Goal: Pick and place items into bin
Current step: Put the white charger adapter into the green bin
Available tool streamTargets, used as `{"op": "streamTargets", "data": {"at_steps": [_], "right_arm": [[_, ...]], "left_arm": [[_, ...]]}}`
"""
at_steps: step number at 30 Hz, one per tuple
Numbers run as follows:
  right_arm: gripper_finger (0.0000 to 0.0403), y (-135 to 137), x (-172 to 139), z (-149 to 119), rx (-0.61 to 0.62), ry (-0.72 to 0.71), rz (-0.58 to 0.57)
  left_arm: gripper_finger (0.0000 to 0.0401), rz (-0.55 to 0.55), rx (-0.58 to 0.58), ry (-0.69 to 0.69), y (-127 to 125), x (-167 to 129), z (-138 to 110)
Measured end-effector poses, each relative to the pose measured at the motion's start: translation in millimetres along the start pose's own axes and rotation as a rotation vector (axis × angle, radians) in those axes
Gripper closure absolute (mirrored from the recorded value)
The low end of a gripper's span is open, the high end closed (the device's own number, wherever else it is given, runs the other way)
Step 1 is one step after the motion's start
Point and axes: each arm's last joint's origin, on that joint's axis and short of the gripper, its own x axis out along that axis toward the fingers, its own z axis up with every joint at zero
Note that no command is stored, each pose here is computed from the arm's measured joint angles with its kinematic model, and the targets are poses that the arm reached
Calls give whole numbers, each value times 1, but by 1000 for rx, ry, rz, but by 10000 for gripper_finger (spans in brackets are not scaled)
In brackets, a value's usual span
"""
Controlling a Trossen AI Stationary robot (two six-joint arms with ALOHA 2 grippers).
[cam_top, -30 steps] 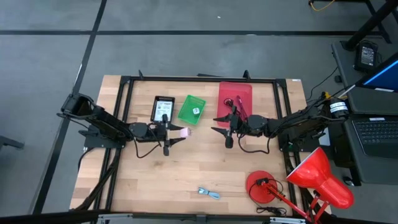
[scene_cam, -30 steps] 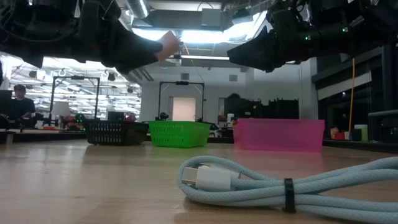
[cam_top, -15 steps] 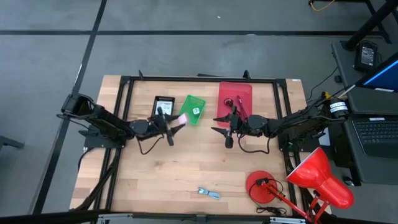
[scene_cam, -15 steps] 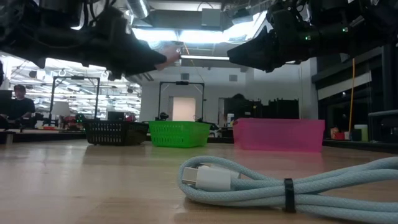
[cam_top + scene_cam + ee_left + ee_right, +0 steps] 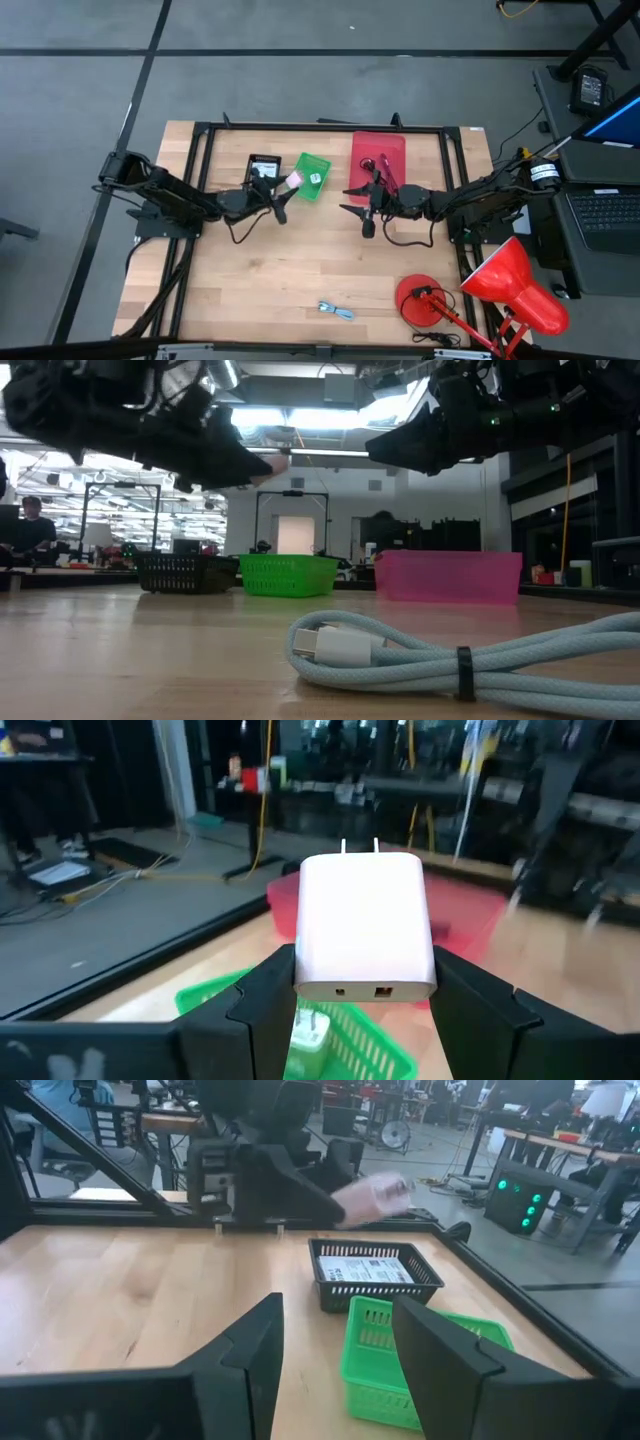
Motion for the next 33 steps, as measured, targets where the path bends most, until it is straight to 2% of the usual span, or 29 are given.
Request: {"op": "streamTargets", "data": {"at_steps": [3,8,17,28,33], "right_arm": [[234,0,0,0,-25,0,0],[234,0,0,2,-39,-16,-4],[234,0,0,2,-38,-23,-4],[234,0,0,2,-38,-24,-4],[234,-1,0,3,-37,-30,-5]], "left_arm": [[213,47,62,88,-8,10,3],[213,129,83,184,-11,28,14],[213,170,23,226,-1,44,23],[213,213,-10,296,5,44,14],[213,223,11,336,4,48,0]]}}
